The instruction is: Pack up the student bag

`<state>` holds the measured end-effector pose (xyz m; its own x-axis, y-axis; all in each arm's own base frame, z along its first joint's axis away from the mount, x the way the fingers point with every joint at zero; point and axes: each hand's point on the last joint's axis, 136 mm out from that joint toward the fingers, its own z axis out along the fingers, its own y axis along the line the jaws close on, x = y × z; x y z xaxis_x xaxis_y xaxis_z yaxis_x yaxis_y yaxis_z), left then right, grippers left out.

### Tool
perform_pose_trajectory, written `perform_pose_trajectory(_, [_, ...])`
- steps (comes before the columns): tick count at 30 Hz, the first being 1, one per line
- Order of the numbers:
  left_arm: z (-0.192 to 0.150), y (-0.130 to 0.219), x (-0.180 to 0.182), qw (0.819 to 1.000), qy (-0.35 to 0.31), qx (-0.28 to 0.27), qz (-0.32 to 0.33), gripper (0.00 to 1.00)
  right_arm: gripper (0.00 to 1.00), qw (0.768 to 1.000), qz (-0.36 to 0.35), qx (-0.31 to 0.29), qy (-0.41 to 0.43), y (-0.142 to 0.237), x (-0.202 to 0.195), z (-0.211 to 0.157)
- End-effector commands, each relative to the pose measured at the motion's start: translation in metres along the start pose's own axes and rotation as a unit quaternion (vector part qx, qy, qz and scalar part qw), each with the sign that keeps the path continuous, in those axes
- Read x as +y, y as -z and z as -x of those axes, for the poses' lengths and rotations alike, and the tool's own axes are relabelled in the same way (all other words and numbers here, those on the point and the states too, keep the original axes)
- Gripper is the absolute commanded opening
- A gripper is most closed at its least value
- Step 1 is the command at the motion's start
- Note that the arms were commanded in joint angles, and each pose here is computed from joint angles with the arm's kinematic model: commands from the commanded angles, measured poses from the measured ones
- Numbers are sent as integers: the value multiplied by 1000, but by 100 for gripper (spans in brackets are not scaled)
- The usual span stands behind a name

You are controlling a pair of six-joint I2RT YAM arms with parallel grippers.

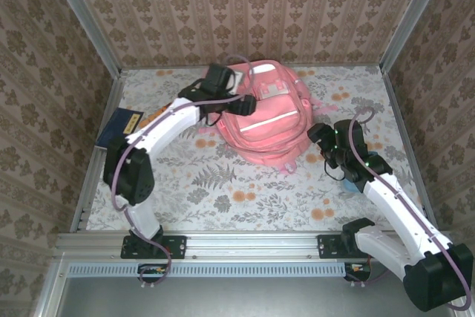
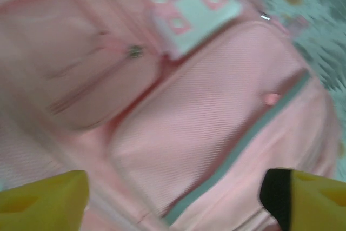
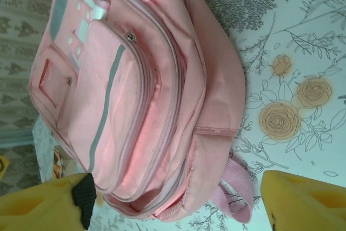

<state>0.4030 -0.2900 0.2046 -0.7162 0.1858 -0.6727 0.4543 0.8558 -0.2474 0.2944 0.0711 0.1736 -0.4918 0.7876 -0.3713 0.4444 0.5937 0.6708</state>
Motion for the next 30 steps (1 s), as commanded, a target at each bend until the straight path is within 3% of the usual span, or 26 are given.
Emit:
perform_pose_trajectory(1, [9,37,69,992,76,-43,91,96,85,999,5,17,48,0,12,-1])
perform_pose_trajectory(7, [-38,76,203,956,194,-36,215,100,86,997,18,50,62,-16,27,-17])
perform_pose_trajectory(13, [-86,101,286,910,291,-23,294,100,87,995,31,63,75,-23,44,-27])
perform_pose_trajectory(21, [-123,106,351,866,375,3,330,100,90,992,27,82,90,-27,50,-40])
perform_pose_trajectory(30, [-145,89,395,846,436,25,306,92,89,991,23,92,91,-30,51,-47])
